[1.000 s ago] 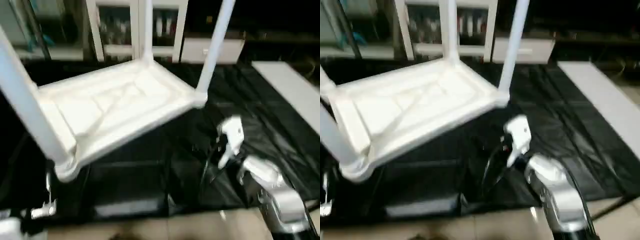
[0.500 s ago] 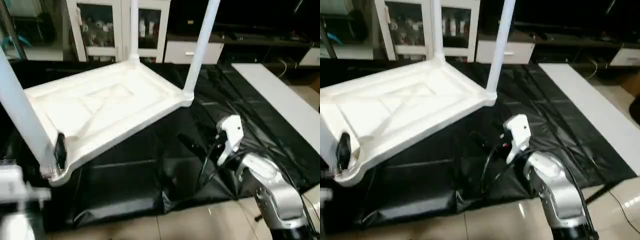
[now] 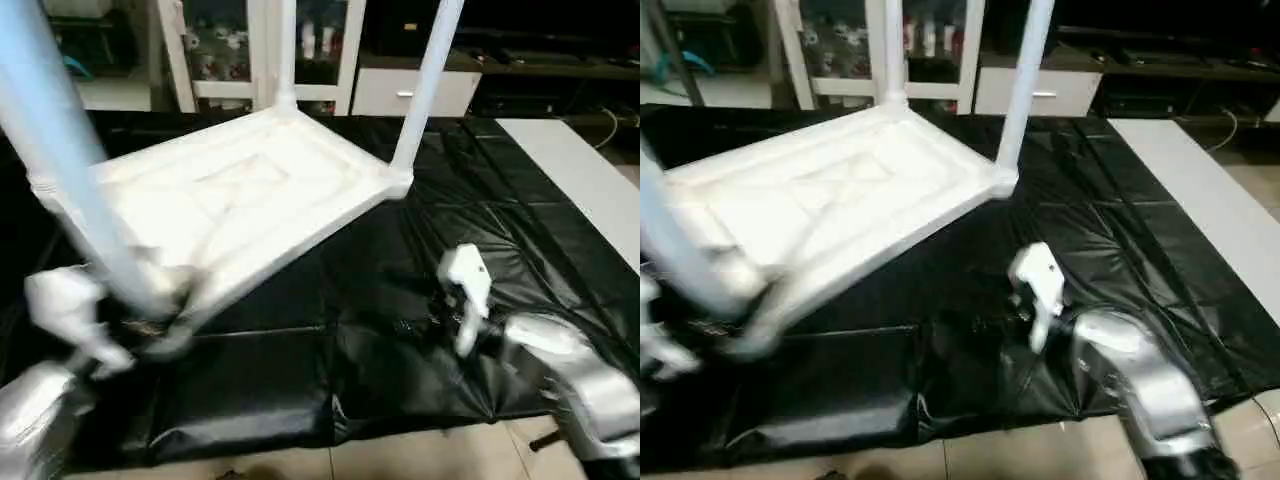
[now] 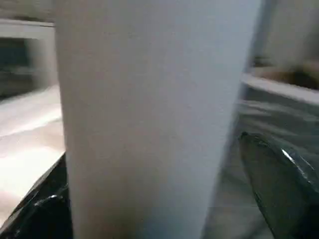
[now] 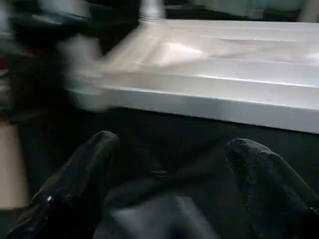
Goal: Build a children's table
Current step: Rotate table base
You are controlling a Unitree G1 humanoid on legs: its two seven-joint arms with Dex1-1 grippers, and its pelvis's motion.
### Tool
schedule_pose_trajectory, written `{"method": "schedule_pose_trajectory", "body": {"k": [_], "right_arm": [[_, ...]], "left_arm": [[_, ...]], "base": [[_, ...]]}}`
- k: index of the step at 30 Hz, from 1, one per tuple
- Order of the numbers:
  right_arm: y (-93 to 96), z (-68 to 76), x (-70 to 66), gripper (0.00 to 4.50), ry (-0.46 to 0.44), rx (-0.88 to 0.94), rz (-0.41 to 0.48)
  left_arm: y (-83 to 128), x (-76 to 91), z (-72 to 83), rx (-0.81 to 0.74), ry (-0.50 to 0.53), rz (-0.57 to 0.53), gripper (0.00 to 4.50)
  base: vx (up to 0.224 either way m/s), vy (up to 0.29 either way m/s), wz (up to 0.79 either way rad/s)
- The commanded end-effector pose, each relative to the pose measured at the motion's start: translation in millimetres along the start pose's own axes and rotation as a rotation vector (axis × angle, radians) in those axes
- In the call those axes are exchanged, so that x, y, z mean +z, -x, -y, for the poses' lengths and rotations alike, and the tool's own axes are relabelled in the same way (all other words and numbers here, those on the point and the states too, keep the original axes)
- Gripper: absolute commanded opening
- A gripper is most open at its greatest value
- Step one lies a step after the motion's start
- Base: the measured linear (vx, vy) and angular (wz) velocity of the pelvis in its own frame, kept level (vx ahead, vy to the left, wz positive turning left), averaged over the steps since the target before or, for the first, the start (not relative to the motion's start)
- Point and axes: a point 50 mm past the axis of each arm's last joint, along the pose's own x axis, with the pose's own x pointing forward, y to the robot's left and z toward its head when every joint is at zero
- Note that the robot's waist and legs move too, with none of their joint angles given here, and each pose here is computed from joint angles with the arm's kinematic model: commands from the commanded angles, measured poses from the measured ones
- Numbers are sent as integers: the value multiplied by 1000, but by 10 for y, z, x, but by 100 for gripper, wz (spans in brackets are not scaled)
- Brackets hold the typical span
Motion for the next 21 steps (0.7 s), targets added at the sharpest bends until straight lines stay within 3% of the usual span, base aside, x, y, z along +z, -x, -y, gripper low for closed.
{"method": "schedule_pose_trajectory", "body": {"k": [1,4,7,9,11,14,15,17,21], "right_arm": [[47,-62,86,382,-8,69,28],[75,-109,116,382,-13,111,33],[92,-131,139,382,0,98,46],[101,-140,146,382,-2,93,50],[119,-173,145,382,-5,89,50],[129,-197,139,382,-7,82,49],[144,-218,128,382,-12,73,48],[166,-237,113,382,-14,61,41],[187,-252,107,382,-10,48,36]], "left_arm": [[-157,-24,114,-138,35,-15,438],[-399,0,172,-240,34,-6,438],[-871,-2,298,-348,-19,21,438],[-1006,-2,363,-381,-22,29,438],[-1252,0,510,-434,-13,41,438],[-1391,4,629,-474,-23,53,438],[-1536,-7,777,-508,-46,52,438],[-1703,-41,912,-518,-59,29,438],[-1758,-95,821,-461,-131,-10,438]], "base": [[0,0,0],[0,0,0],[0,0,0],[0,0,0],[0,0,0],[0,0,0],[0,0,0],[0,0,0],[0,0,0]]}}
